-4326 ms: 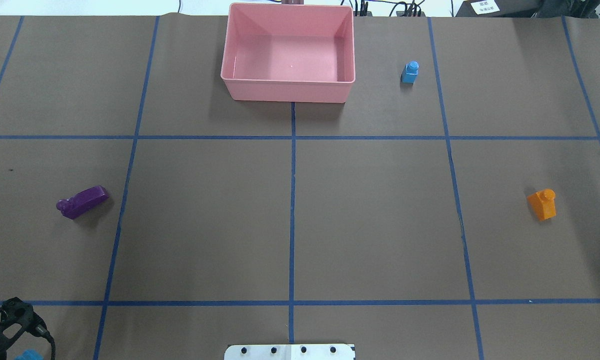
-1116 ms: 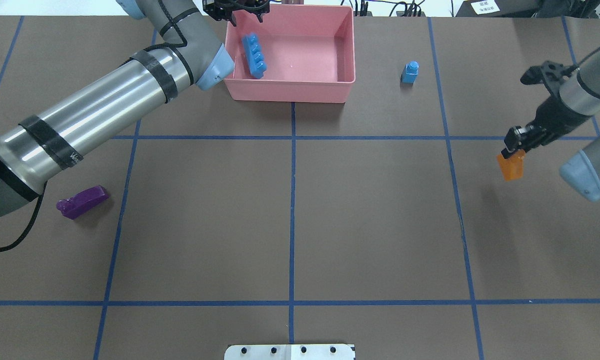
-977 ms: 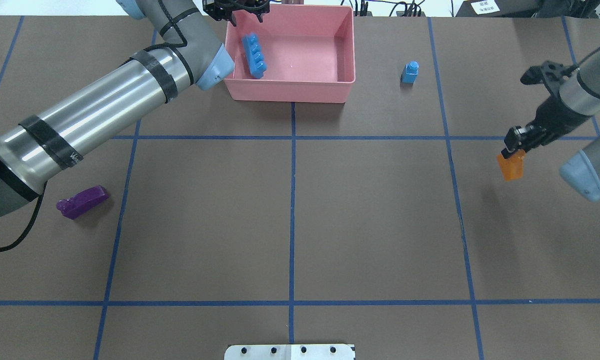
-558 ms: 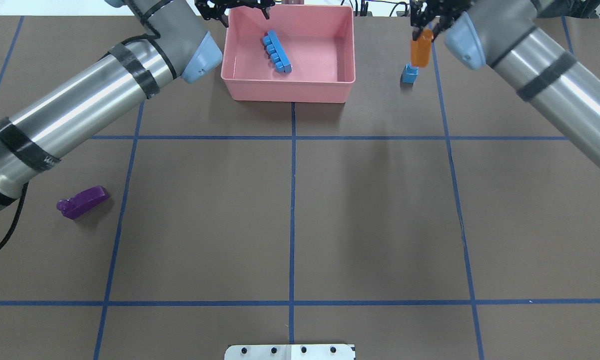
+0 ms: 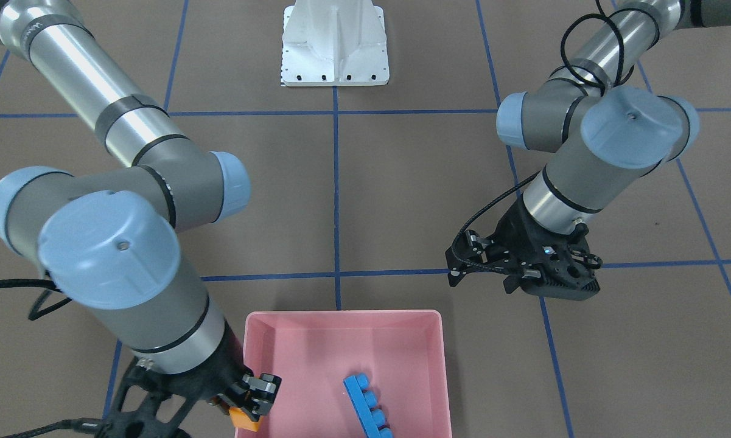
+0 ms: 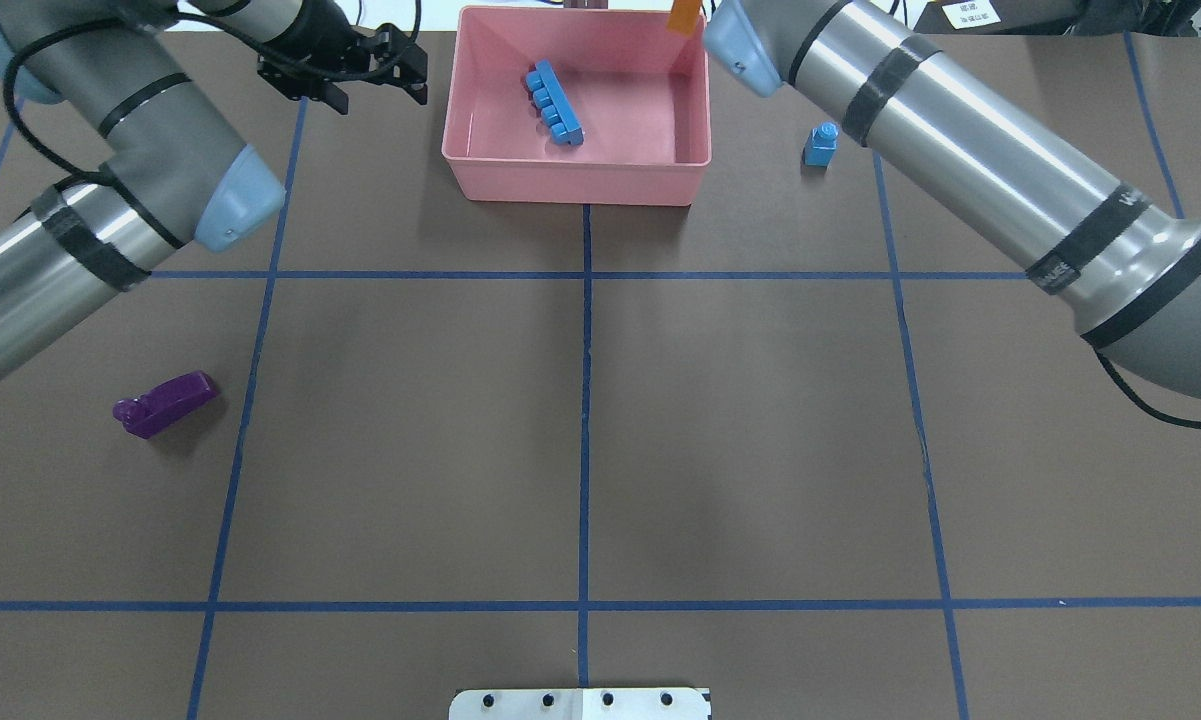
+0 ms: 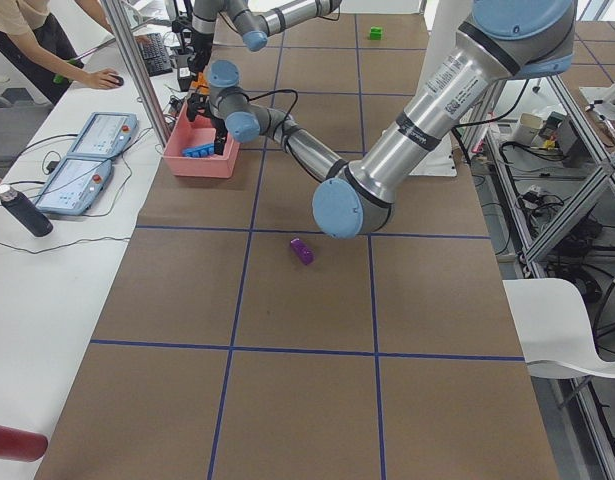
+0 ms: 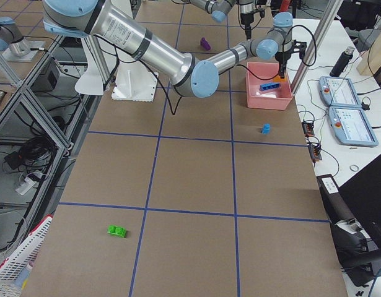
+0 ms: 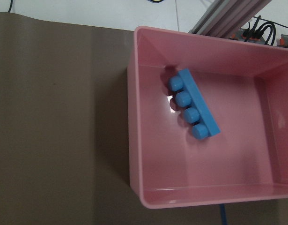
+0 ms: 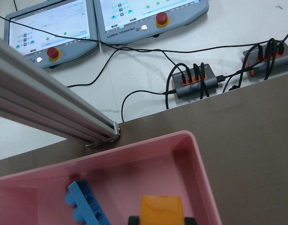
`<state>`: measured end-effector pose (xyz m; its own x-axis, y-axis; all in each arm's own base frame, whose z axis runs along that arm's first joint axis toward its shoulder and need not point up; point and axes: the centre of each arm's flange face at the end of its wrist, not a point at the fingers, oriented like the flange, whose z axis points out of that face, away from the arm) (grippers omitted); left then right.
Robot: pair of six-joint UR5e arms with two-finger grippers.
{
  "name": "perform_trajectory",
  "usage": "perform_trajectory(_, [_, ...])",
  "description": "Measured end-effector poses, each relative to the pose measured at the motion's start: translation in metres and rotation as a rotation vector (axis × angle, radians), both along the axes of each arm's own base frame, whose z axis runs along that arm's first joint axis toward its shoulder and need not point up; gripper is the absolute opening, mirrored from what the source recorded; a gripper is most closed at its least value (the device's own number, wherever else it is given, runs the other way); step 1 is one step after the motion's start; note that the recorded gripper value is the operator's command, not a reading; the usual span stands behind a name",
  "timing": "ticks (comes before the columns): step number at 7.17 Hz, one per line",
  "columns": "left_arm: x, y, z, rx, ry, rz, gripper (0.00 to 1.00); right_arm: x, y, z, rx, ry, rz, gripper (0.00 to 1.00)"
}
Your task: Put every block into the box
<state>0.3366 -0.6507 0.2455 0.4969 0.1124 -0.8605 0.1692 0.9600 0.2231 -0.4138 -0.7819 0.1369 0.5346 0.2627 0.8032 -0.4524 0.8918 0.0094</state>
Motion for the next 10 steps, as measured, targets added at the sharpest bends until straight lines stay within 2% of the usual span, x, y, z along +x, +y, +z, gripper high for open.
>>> perform_trajectory(1, [-0.019,0.012,0.020,0.030,-0.011,0.022,1.00,-0.031,0.011,-0.006,0.007,-0.005,0.032,0.55])
perform_trajectory(2, [-0.037,0.026,0.040,0.061,-0.033,0.053,1.00,-0.062,0.024,-0.003,0.018,0.007,0.049,1.00])
perform_trajectory(3, [-0.050,0.045,0.059,0.086,-0.082,0.103,1.00,-0.080,0.033,0.001,0.023,0.016,0.051,1.00])
perform_trajectory(5, [-0.075,0.104,0.107,0.182,-0.278,0.322,1.00,-0.086,0.040,-0.004,0.034,0.009,0.041,1.00])
perform_trajectory(6, [-0.080,0.132,0.140,0.234,-0.383,0.430,0.98,-0.070,0.036,-0.014,0.034,-0.024,0.025,1.00])
perform_trajectory(7, [-0.070,0.156,0.166,0.280,-0.464,0.526,0.98,-0.039,0.029,-0.020,0.024,-0.070,-0.002,1.00])
perform_trajectory(8, [-0.047,0.176,0.179,0.327,-0.504,0.622,0.99,0.002,0.025,-0.012,0.020,-0.115,-0.031,1.00])
perform_trajectory(10, [-0.020,0.199,0.198,0.391,-0.525,0.757,0.98,0.107,0.030,0.038,0.022,-0.185,-0.111,1.00])
